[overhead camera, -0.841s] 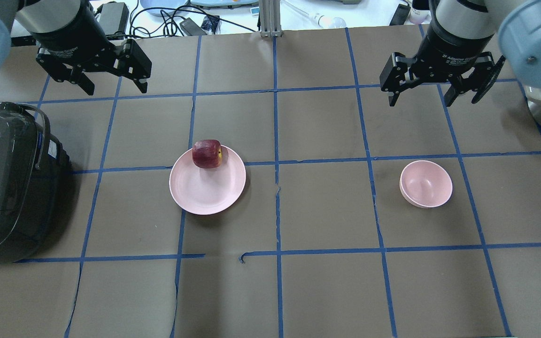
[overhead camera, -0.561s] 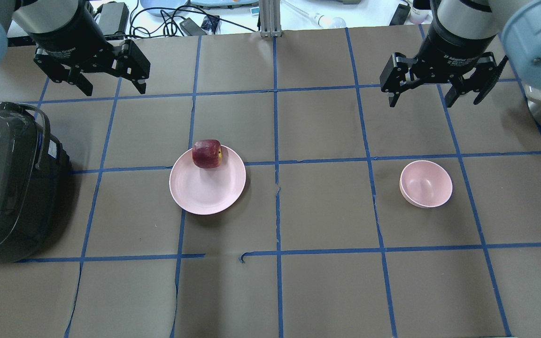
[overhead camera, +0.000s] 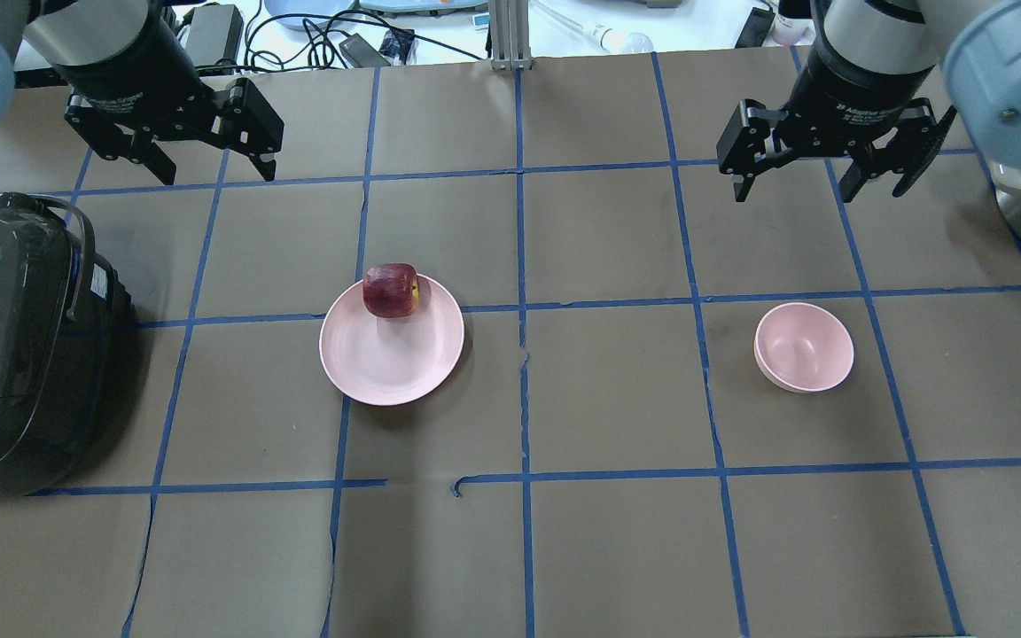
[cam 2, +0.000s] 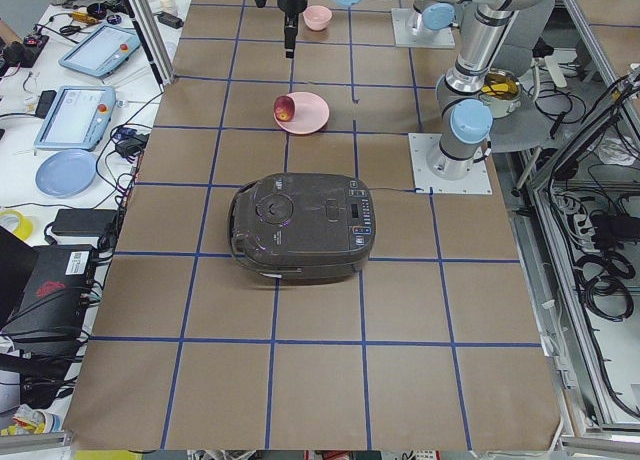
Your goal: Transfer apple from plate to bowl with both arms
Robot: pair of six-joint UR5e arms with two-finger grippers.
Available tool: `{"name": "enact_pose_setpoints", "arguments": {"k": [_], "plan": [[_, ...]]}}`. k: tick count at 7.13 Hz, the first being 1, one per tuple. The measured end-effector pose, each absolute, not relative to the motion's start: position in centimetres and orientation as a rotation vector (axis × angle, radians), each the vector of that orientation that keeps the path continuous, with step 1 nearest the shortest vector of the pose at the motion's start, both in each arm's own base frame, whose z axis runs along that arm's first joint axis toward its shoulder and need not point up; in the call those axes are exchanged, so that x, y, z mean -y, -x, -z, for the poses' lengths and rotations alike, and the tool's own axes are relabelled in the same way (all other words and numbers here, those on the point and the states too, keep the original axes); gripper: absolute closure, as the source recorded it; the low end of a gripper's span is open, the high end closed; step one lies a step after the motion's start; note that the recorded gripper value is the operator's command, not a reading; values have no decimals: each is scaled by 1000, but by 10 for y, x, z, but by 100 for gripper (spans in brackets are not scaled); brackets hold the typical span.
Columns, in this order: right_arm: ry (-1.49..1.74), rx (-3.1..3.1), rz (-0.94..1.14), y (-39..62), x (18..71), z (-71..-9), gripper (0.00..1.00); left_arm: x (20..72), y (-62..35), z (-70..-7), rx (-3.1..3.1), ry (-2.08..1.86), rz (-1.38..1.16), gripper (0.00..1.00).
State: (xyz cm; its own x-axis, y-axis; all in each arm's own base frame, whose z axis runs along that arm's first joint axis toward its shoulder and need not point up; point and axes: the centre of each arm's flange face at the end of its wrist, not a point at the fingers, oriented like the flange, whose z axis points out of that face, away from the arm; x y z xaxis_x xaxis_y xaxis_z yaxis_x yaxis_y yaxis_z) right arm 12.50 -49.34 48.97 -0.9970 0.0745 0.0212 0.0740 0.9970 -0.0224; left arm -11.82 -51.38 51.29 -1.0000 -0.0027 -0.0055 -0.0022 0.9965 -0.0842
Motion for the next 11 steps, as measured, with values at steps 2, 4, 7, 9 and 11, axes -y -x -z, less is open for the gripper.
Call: {"name": "enact_pose_setpoints", "arguments": {"k": [2,4,7,9,11], "plan": [[117,3119,-36,-125,494,-490,0,513,117,-514,-3134,3,135,0],[117,3117,-27,-124,494,-488,0,513,117,-514,-3134,-2,134,0],[102,3116,-23,-124,495,-487,0,513,116,-514,-3137,8,113,0],[101,3113,-23,-123,495,-488,0,519,116,-510,-3143,2,107,0],[106,3113,-37,-122,496,-489,0,522,117,-506,-3139,-7,99,0]]}}
